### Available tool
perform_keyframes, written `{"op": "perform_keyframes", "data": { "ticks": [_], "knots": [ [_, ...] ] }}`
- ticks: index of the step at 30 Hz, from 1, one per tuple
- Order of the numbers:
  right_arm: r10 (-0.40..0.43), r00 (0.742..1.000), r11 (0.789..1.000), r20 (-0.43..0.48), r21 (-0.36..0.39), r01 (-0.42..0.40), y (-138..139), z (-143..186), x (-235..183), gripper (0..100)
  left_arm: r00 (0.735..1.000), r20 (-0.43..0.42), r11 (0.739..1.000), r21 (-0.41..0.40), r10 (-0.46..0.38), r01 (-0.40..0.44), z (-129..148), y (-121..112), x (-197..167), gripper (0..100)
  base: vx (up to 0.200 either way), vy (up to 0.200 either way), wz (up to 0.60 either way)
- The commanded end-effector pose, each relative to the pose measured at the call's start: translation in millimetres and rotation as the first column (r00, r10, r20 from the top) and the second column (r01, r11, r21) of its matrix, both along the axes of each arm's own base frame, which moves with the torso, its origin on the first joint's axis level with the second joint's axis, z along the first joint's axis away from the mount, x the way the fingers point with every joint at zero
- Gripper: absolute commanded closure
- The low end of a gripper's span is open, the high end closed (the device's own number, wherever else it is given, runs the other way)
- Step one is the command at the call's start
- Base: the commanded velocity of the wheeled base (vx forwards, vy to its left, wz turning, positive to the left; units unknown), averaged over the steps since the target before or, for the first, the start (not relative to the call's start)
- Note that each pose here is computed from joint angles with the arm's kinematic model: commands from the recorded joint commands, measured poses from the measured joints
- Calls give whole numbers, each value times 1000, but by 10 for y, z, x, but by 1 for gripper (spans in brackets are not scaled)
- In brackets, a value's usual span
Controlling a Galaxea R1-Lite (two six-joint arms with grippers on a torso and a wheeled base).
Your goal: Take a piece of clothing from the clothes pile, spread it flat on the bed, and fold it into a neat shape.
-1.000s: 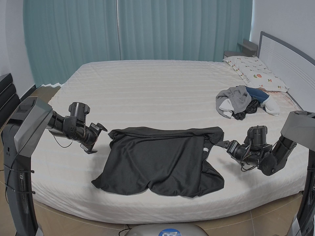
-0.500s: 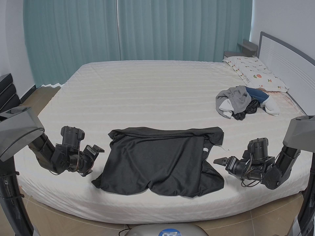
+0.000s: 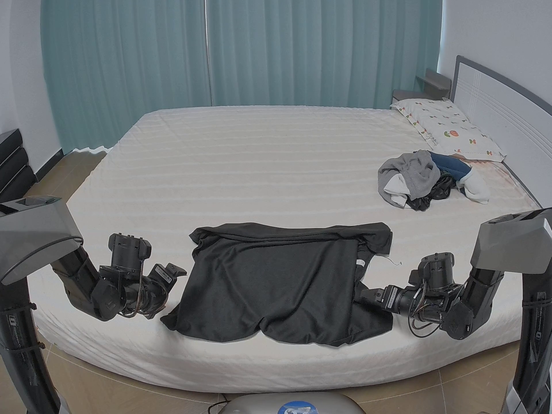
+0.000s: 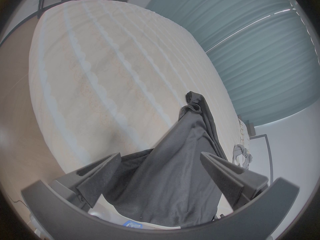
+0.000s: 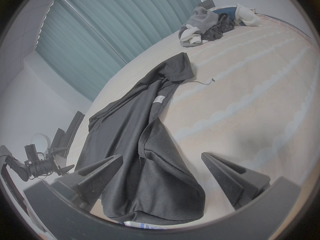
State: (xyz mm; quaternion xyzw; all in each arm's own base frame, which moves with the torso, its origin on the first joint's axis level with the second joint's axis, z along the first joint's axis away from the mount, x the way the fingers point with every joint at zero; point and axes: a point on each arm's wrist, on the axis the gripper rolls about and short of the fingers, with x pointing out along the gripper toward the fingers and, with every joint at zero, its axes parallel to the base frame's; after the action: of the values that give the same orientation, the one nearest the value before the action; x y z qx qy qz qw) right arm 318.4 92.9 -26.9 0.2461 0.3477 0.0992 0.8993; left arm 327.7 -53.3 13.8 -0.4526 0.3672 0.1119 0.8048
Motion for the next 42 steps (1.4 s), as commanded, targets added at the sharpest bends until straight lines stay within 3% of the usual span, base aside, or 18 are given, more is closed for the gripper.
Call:
{"op": "perform_keyframes", "data": {
  "ticks": [1,2,3,9,20,29,38,42],
  "knots": [
    [7,1000,1000,-22,-15,-7,19,-123,16,0,1000,-21,1000,2,-1,1,-66,-1,-15,0,0,0,0],
    [7,1000,1000,-26,-17,-8,13,-135,12,0,1000,-20,1000,0,-1,1,-61,-1,-15,0,0,0,0],
    [8,1000,1000,-24,-16,-8,15,-136,19,100,1000,-20,1000,-1,-2,2,-58,-1,-19,0,0,0,0],
    [2,1000,1000,-18,-12,-2,0,-132,40,100,1000,-30,1000,-1,2,-2,-78,12,-32,0,0,0,0],
    [-113,993,994,22,5,112,-414,62,-1,100,999,-43,1000,12,7,-7,-126,43,-30,0,0,0,0],
    [-149,989,989,19,7,149,-554,241,-184,100,999,-51,1000,16,7,-7,-148,44,-33,0,0,0,0],
    [-227,973,974,46,15,226,-801,303,-122,100,997,-73,998,49,-23,26,-192,50,-106,0,0,0,0],
    [-247,969,969,18,6,247,-863,268,-91,100,997,-75,998,58,-30,35,-194,52,-117,0,0,0,0]
  ]
}}
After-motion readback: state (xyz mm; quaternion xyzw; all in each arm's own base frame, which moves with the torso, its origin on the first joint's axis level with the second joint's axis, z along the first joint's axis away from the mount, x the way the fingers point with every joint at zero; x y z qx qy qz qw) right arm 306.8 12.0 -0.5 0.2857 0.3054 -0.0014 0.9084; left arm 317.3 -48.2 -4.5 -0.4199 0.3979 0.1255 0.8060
